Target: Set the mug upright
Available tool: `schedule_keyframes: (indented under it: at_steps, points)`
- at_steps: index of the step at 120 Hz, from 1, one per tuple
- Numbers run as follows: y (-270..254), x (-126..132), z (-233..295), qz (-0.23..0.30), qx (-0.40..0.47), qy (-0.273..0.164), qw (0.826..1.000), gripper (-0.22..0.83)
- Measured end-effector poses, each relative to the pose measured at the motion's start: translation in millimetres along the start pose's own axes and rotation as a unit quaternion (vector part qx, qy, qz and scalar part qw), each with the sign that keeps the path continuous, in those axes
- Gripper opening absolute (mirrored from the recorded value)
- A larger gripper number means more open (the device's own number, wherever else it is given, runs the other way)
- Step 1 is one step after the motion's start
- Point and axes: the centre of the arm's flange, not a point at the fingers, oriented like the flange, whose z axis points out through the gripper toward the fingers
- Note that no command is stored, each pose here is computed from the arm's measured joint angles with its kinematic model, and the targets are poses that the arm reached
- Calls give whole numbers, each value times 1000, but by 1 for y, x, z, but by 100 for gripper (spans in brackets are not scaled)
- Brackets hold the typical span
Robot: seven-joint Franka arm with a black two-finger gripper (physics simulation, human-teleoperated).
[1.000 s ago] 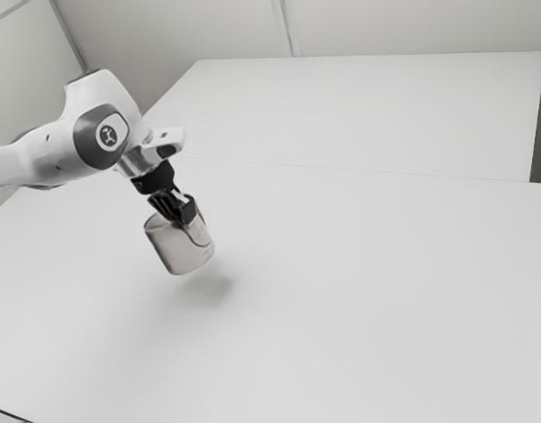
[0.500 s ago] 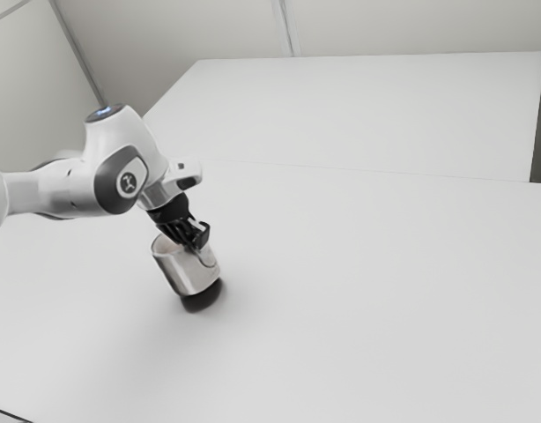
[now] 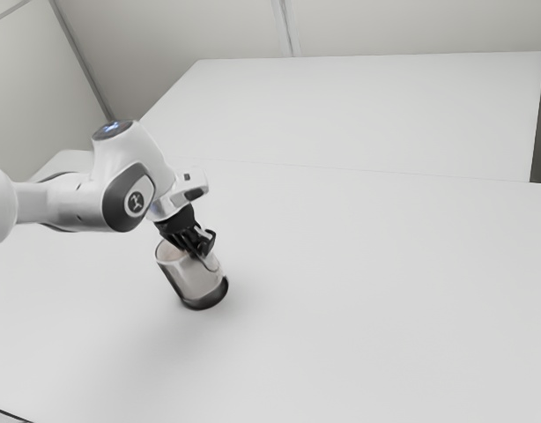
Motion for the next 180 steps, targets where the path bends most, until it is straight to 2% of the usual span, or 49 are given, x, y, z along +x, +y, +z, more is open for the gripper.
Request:
schedule_keyframes:
  at_steps: [68,76,95,113,139,180]
  points:
    - [0,0,22,-22,-2,-17,1000,-15]
    - [2,0,22,-22,-4,-17,1000,-6]
    - [7,0,19,-17,-6,-13,1000,26]
    - [16,2,-1,-9,-8,3,1000,43]
    - [21,14,-44,-11,-15,10,1000,53]
    - [24,51,-129,-6,-25,-11,1000,58]
